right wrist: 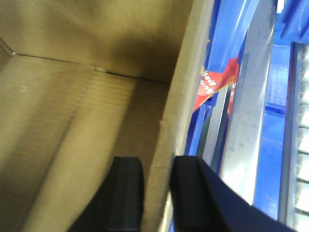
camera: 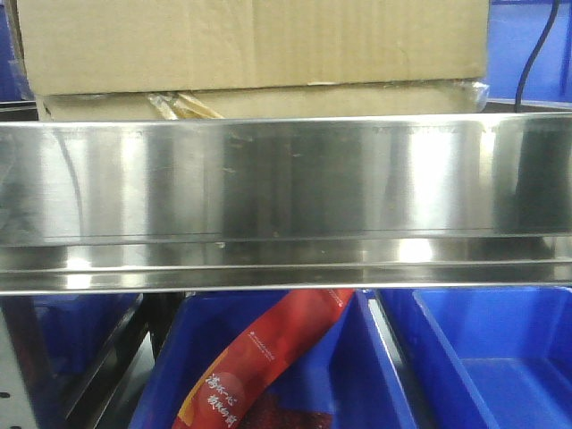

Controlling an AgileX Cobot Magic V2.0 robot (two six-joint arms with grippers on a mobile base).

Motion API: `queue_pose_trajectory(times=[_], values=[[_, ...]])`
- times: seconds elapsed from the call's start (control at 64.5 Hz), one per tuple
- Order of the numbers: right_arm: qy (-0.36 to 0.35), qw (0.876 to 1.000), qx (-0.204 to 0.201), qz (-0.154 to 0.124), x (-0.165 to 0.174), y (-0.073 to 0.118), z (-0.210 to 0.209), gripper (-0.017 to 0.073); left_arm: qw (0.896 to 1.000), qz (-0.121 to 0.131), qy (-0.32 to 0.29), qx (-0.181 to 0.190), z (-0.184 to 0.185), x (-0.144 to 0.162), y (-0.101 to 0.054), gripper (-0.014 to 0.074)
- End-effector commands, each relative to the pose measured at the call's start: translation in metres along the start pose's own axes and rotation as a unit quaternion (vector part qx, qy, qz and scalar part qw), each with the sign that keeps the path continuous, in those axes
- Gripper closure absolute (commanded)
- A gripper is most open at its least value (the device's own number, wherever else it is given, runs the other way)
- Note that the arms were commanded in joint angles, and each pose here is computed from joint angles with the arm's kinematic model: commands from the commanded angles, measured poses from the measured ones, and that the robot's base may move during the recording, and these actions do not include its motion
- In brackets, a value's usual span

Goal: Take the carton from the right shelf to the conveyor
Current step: 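Close both grippers on the carton's side walls, then lift the carton with both grippers and pull it off the shelf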

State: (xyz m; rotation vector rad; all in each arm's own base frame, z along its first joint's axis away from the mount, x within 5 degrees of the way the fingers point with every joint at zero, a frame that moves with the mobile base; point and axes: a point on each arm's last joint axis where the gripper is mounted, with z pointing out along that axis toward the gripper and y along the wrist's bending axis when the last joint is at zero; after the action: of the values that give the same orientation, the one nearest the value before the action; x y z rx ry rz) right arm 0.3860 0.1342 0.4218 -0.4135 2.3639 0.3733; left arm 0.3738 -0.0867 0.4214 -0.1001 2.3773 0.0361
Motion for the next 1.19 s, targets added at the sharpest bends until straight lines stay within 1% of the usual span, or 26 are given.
queue_pose_trajectory(times=[0.0, 0.062, 0.233, 0.341, 0.419, 0.527, 0.651, 0.729, 0.806, 0.93, 0.961, 1.07, 1.178], values=[[-0.045, 0.999, -0.003, -0.007, -0.006, 0.007, -0.036, 0.0623, 1.0, -0.01, 0.005, 0.002, -0.013, 0.0, 0.003, 0.0607], [-0.059, 0.998, -0.004, -0.01, -0.005, 0.011, -0.055, 0.0623, 1.0, -0.013, -0.002, 0.008, -0.028, -0.003, 0.004, 0.0607], [-0.084, 0.996, -0.007, -0.021, 0.003, 0.022, -0.11, 0.0623, 0.996, -0.019, -0.077, 0.039, -0.089, -0.011, 0.006, 0.0607], [-0.11, 0.994, -0.007, -0.027, 0.008, 0.027, -0.139, 0.0623, 0.992, -0.01, -0.115, 0.049, -0.126, -0.006, 0.007, 0.0607], [-0.116, 0.993, -0.006, -0.028, 0.016, 0.03, -0.153, 0.0623, 0.99, -0.005, -0.125, 0.068, -0.145, 0.001, 0.006, 0.0607], [-0.118, 0.993, -0.006, -0.028, 0.031, 0.032, -0.169, 0.0623, 0.988, 0.011, -0.127, 0.091, -0.161, 0.014, -0.001, 0.0607], [-0.111, 0.993, -0.006, -0.027, 0.052, 0.035, -0.183, 0.0623, 0.986, 0.035, -0.116, 0.114, -0.171, 0.031, -0.01, 0.0607], [-0.101, 0.995, -0.006, -0.025, 0.068, 0.035, -0.188, 0.0623, 0.986, 0.041, -0.107, 0.12, -0.173, 0.042, -0.012, 0.0607], [-0.085, 0.996, -0.006, -0.022, 0.086, 0.035, -0.189, 0.0623, 0.987, 0.039, -0.098, 0.12, -0.175, 0.052, -0.01, 0.0607], [-0.081, 0.996, -0.005, -0.019, 0.113, 0.035, -0.195, 0.0623, 0.99, 0.028, -0.076, 0.117, -0.172, 0.07, -0.003, 0.0607], [-0.085, 0.996, -0.005, -0.018, 0.119, 0.035, -0.196, 0.0623, 0.99, 0.029, -0.07, 0.115, -0.171, 0.076, -0.001, 0.0607], [-0.102, 0.995, -0.005, -0.017, 0.13, 0.036, -0.201, 0.0623, 0.992, 0.025, -0.048, 0.111, -0.166, 0.092, 0.004, 0.0607], [-0.114, 0.993, -0.005, -0.018, 0.132, 0.037, -0.206, 0.0623, 0.993, 0.027, -0.038, 0.107, -0.163, 0.101, 0.008, 0.0607]])
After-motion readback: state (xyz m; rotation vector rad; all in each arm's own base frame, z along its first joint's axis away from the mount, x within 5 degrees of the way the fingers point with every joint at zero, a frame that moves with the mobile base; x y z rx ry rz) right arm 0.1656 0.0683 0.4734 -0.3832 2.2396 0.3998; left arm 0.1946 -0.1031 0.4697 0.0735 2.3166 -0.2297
